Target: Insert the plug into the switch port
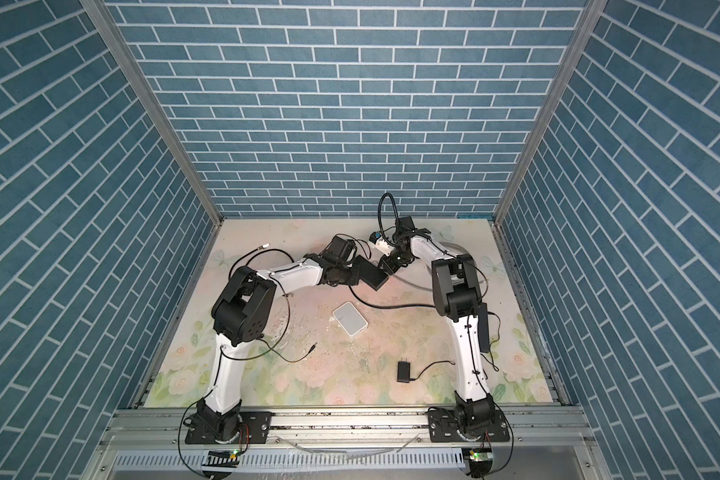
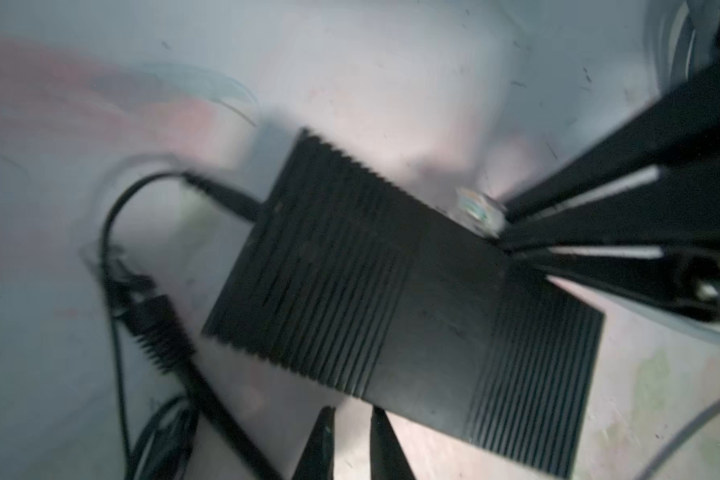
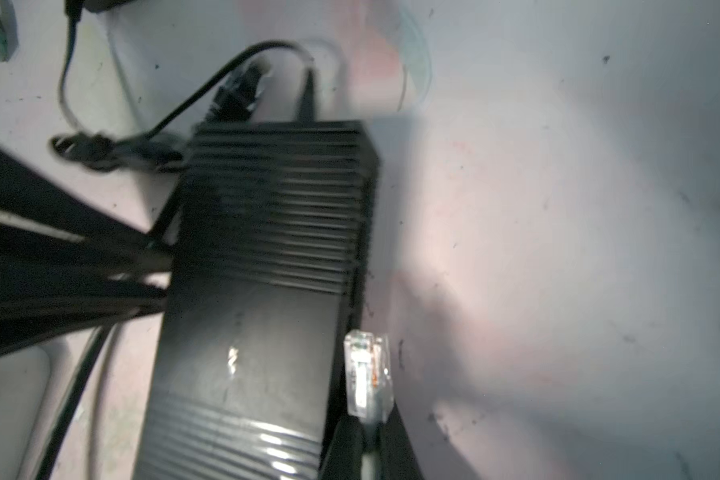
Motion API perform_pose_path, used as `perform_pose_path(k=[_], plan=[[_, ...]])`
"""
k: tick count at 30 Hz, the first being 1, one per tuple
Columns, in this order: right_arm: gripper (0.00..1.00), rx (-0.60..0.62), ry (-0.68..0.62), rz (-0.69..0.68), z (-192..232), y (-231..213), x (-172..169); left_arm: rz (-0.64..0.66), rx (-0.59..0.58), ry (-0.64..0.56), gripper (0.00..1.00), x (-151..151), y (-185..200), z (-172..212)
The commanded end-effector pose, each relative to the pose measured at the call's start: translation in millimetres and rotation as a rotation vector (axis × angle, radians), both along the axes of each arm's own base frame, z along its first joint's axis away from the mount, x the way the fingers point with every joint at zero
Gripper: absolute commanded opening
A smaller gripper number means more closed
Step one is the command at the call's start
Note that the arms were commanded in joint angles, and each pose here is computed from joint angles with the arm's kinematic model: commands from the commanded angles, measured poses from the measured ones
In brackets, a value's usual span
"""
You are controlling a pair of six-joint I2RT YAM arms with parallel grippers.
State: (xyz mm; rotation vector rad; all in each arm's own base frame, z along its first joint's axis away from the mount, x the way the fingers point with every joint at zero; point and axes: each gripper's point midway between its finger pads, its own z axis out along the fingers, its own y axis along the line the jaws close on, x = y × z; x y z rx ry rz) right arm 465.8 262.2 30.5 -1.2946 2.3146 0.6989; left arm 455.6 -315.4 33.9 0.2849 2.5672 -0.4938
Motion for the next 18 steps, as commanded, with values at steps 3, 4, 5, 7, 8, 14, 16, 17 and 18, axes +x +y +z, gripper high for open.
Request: perform_pose_path(k=[3, 4, 5, 7, 8, 14, 16, 17, 18], plan=[[0.08, 0.124, 0.039, 0.023, 28, 13, -33, 0.033, 0.023, -0.026, 0.19, 26, 10, -2], [0.08, 0.139, 0.038, 0.018, 30, 14, -35, 0.036, 0.028, -0.028, 0.19, 27, 11, -2], [0.08, 0.157, 0.040, 0.019, 34, 15, -38, 0.039, 0.034, -0.032, 0.19, 29, 12, -1], [0.08, 0.185, 0.046, 0.017, 37, 18, -42, 0.038, 0.021, -0.041, 0.19, 33, 11, 2], [0.09, 0.202, 0.039, 0.022, 44, 20, -45, 0.029, 0.003, -0.048, 0.19, 35, 8, 4], [0.08, 0.214, 0.062, 0.021, 40, 25, -47, -0.071, -0.069, -0.048, 0.20, 39, -18, 10], [0.08, 0.211, 0.059, 0.019, 41, 23, -47, -0.089, -0.084, -0.063, 0.20, 38, -22, 10], [0.08, 0.207, 0.049, 0.016, 43, 21, -46, -0.087, -0.076, -0.068, 0.20, 39, -19, 8], [0.08, 0.194, 0.037, 0.010, 45, 16, -44, -0.083, -0.061, -0.065, 0.21, 39, -14, 5]])
